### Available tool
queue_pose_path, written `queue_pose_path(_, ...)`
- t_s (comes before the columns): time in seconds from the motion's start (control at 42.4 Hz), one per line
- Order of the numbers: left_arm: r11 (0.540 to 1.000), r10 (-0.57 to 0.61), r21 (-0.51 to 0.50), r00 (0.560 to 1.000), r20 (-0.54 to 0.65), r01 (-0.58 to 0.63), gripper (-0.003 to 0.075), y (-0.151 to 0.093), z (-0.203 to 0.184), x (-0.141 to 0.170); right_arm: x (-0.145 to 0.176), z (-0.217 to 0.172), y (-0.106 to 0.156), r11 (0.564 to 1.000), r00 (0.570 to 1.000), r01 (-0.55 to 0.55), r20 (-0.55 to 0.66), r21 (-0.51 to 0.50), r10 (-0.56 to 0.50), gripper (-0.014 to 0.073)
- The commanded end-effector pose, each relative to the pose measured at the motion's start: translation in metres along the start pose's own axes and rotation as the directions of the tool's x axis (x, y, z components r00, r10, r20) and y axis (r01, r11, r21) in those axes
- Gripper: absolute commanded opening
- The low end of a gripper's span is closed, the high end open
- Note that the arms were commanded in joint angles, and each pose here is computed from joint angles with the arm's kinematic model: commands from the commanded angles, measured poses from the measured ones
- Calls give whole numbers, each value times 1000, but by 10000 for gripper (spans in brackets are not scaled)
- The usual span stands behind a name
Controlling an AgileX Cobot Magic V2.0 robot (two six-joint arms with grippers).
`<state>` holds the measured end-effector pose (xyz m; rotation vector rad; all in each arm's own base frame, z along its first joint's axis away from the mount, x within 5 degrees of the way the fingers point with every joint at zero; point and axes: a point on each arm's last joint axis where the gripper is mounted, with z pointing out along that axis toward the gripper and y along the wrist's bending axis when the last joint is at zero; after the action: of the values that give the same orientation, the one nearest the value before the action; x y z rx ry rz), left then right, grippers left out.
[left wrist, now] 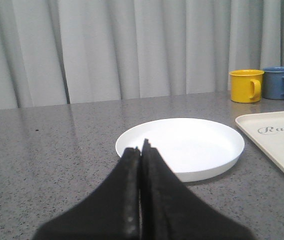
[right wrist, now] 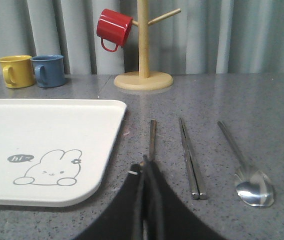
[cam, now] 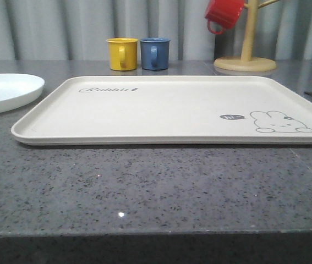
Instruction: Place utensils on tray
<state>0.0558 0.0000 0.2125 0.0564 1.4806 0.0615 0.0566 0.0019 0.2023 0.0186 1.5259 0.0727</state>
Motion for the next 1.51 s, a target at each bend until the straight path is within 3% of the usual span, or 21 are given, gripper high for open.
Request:
queue_pose_path(0.0,1000,-22,0,995,93,22,-20,0,-2,-5,-9,-2,0,1000,994,13,106,6,-14,-103)
queue_pose_path(0.683,1000,-22,0,995,96,22,-20,0,-2,-5,-13,-2,0,1000,990,13,140,6,-14,-103)
queue_pose_path(0.801,1000,-22,-4,988,152,23,-20,1,-3,-13,-26,-4,0,1000,983,-14,183,2,13,-103)
queue_pose_path(0.943,1000,-22,-4,983,181,23,-20,3,-7,-45,-64,-13,4,1000,979,-23,201,-11,25,-103)
queue_pose_path(1.155,1000,-22,6,995,96,21,-20,8,-15,-117,-122,-13,8,1000,996,-9,85,-17,11,-103)
queue_pose_path(1.272,1000,-20,17,999,-45,21,-20,10,-6,-144,-149,-1,11,1000,1000,-8,-24,-17,8,-103)
queue_pose_path(1.484,999,-13,35,959,-285,24,-20,11,20,-167,-166,31,13,1000,950,-9,-312,-14,4,-103)
